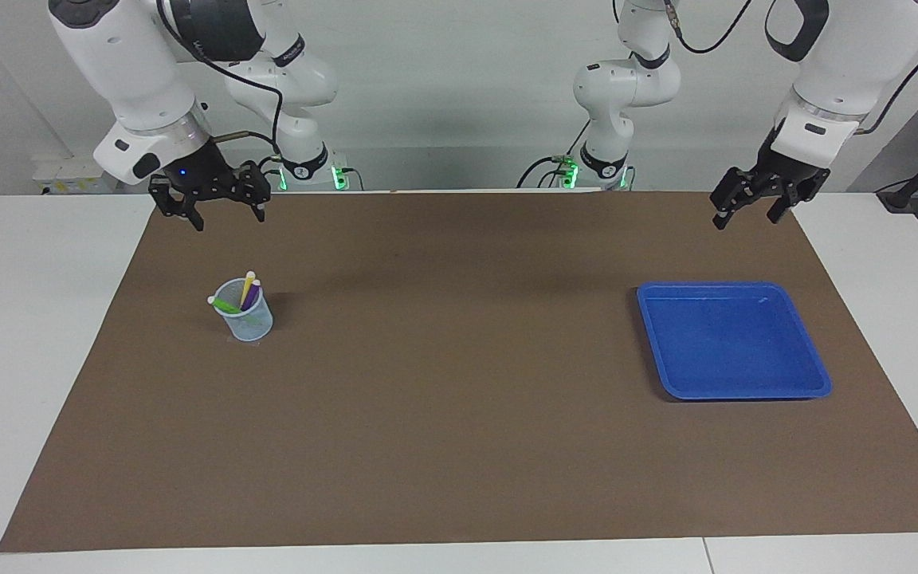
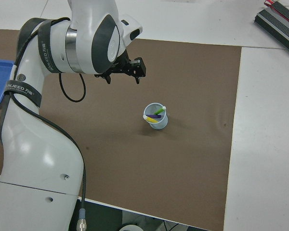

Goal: Transfer and insert pens with both arms

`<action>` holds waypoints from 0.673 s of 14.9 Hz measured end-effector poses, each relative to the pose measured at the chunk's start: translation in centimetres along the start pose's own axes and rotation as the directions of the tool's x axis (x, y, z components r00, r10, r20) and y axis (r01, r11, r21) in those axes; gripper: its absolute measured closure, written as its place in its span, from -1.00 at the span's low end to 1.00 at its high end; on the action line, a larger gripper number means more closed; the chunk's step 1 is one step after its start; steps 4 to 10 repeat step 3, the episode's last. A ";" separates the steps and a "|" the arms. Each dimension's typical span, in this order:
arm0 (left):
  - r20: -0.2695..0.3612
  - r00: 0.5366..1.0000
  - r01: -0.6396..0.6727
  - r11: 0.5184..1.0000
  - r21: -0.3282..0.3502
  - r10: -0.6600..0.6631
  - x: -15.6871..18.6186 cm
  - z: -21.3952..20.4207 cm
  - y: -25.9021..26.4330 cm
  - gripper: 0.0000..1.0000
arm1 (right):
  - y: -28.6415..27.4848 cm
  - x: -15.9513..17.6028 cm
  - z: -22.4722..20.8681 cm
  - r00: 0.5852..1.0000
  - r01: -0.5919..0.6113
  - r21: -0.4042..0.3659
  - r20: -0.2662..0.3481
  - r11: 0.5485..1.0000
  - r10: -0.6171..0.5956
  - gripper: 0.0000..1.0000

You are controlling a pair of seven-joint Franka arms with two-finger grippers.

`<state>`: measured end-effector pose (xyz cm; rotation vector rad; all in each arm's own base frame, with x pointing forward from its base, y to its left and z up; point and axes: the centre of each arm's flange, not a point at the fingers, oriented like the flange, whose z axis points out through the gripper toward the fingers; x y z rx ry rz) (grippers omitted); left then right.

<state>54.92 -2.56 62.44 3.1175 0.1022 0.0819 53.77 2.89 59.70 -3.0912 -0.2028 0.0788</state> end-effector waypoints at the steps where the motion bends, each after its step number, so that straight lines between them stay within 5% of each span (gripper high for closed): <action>1: -0.001 1.000 0.000 1.000 0.000 0.000 0.0 0.0 0.0 -1.00 | -0.1 0.0 0.0 1.000 0.002 0.000 0.000 1.000 -0.002 -1.00; 10: -0.002 1.000 -0.001 1.000 0.000 0.001 0.0 0.0 0.0 -1.00 | -0.2 0.0 0.0 1.000 0.003 0.000 0.000 1.000 -0.003 -1.00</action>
